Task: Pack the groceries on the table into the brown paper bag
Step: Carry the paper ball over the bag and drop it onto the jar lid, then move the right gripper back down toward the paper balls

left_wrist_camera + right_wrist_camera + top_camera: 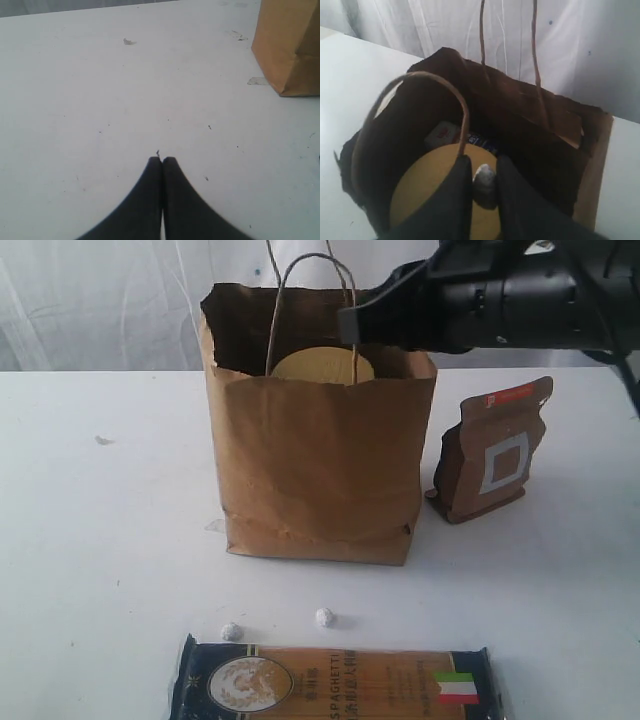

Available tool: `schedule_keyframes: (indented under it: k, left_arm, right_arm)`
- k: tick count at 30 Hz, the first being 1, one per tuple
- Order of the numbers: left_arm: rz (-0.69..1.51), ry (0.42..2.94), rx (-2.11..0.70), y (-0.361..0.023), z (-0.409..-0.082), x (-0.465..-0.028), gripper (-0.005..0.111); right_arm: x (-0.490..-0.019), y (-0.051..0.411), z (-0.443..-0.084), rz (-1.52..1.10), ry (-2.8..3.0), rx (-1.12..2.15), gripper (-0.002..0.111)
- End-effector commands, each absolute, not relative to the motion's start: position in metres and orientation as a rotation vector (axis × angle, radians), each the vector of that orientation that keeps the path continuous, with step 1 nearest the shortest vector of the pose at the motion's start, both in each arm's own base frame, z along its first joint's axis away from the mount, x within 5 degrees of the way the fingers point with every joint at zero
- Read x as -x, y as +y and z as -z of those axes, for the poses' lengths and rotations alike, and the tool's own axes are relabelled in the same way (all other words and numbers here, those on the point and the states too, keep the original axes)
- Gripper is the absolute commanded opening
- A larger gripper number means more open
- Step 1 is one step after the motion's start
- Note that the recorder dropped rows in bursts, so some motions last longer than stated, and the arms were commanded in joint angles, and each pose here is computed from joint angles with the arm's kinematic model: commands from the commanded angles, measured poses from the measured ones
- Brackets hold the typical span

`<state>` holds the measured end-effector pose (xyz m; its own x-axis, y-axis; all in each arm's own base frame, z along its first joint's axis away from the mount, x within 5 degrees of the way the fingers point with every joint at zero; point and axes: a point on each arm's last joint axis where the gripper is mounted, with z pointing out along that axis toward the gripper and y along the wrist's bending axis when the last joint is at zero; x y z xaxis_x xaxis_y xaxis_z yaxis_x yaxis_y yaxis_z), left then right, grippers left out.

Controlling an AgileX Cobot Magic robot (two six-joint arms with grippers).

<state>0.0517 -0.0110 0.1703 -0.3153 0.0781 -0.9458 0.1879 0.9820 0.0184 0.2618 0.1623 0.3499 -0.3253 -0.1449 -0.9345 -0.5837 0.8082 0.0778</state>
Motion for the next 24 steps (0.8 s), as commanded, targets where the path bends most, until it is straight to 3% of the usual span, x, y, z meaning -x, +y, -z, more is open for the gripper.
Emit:
schedule_keyframes:
  k: [1, 5, 6, 24]
  left_arm:
    - [0.109, 1.893, -0.19, -0.011, -0.169, -0.052, 0.0]
    - [0.109, 1.893, -0.19, -0.011, -0.169, -0.052, 0.0]
    - [0.109, 1.893, -0.19, -0.011, -0.169, -0.052, 0.0]
    - [0.109, 1.893, -0.19, -0.011, -0.169, -0.052, 0.0]
  right_arm:
    - [-0.284, 0.172, -0.346, -0.486, 1.902, 0.554, 0.008]
    - [-0.287, 0.172, -0.349, -0.478, 1.886, 0.546, 0.052]
    - [-0.286, 0.172, -0.35, -0.476, 1.886, 0.556, 0.057]
    - [-0.231, 0.141, -0.393, -0.381, 1.754, 0.652, 0.055]
